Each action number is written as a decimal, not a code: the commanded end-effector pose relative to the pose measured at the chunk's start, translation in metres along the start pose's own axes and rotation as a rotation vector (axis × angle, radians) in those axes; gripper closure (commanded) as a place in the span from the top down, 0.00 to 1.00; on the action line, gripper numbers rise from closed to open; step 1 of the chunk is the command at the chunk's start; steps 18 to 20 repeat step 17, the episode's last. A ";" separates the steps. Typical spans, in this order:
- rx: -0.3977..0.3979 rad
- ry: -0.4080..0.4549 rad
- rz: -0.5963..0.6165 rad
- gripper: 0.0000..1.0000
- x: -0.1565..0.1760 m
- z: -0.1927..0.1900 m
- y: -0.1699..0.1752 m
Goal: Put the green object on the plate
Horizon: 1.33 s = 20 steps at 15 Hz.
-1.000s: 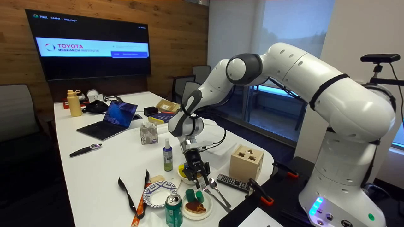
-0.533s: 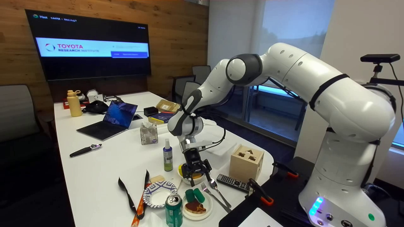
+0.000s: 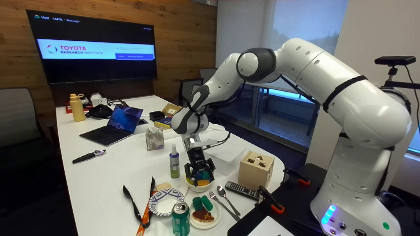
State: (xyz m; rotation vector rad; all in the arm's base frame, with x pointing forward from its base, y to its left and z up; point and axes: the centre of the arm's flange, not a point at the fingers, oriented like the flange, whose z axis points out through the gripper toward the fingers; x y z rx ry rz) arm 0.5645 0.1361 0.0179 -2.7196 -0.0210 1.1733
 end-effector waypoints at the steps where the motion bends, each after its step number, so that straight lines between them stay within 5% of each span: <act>1: -0.100 0.127 -0.093 1.00 -0.064 -0.024 -0.026; 8: -0.289 0.454 -0.198 1.00 -0.133 -0.052 -0.050; 12: -0.313 0.626 -0.258 1.00 -0.154 -0.062 -0.047; 20: -0.300 0.702 -0.287 1.00 -0.169 -0.062 -0.043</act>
